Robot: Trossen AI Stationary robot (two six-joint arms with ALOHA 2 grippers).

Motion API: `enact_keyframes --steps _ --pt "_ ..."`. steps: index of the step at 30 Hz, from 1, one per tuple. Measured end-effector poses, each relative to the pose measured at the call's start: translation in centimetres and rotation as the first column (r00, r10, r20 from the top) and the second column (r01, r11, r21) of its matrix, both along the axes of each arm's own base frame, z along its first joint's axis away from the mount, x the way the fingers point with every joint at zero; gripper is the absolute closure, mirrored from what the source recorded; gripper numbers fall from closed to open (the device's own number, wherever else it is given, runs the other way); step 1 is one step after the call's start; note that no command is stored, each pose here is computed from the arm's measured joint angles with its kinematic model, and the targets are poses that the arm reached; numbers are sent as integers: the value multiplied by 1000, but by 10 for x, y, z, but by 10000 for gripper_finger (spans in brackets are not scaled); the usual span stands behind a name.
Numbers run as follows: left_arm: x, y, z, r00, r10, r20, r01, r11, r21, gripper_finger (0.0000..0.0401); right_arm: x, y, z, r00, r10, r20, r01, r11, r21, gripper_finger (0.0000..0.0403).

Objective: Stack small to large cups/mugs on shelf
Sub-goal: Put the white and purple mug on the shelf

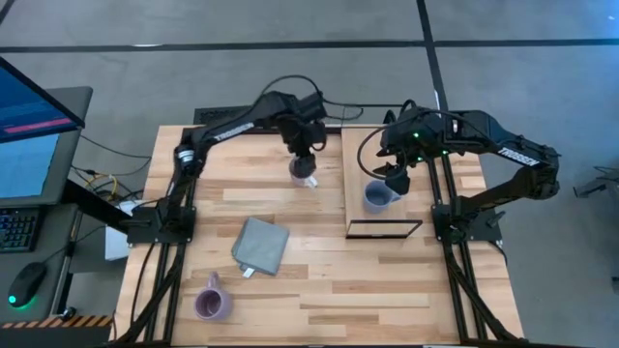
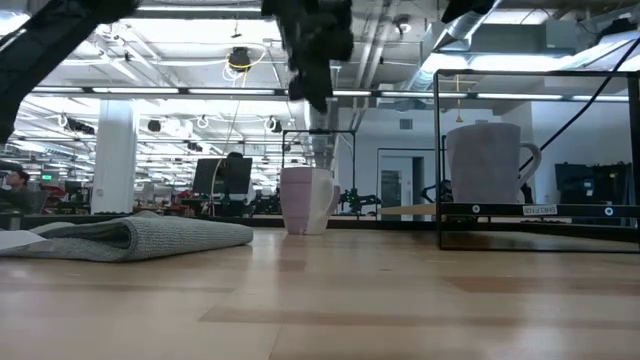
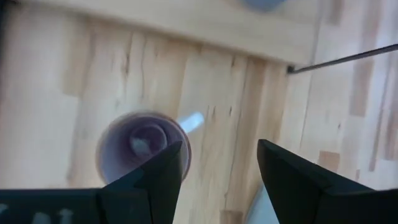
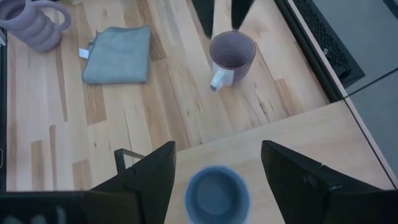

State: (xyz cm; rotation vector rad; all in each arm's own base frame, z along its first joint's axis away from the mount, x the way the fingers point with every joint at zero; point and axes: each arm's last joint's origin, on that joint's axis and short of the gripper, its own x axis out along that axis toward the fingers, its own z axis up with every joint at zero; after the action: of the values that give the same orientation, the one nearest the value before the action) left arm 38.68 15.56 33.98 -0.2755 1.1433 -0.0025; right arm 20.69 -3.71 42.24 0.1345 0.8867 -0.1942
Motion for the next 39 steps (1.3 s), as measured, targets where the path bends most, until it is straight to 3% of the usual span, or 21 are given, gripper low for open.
enact_keyframes --steps 5,9,14,20,26,32,39 --pt "-29 -13 54 984 -37 177 22 996 89 204 2 -1 -11 999 -1 -40 1 1000 7 143" --pt "-58 -27 101 933 -87 350 22 983 184 204 2 -3 -15 999 -3 -48 3 1000 3 143" --pt "-84 -42 126 860 -141 491 25 971 236 204 7 -3 -20 999 24 -34 -25 1000 -20 143" --pt "-122 -45 91 797 -104 595 -53 969 240 204 12 -4 -24 998 57 9 -56 997 -57 143" --pt "-180 -57 55 666 -93 740 -117 967 226 204 23 -6 -24 996 59 62 -54 996 -70 143" --pt "-220 -74 14 567 -128 814 -158 953 260 205 48 -11 -26 988 62 141 -50 995 -88 143" --pt "-242 -85 -34 525 -124 842 -199 944 262 205 92 -21 -59 995 61 73 -56 996 -77 143"
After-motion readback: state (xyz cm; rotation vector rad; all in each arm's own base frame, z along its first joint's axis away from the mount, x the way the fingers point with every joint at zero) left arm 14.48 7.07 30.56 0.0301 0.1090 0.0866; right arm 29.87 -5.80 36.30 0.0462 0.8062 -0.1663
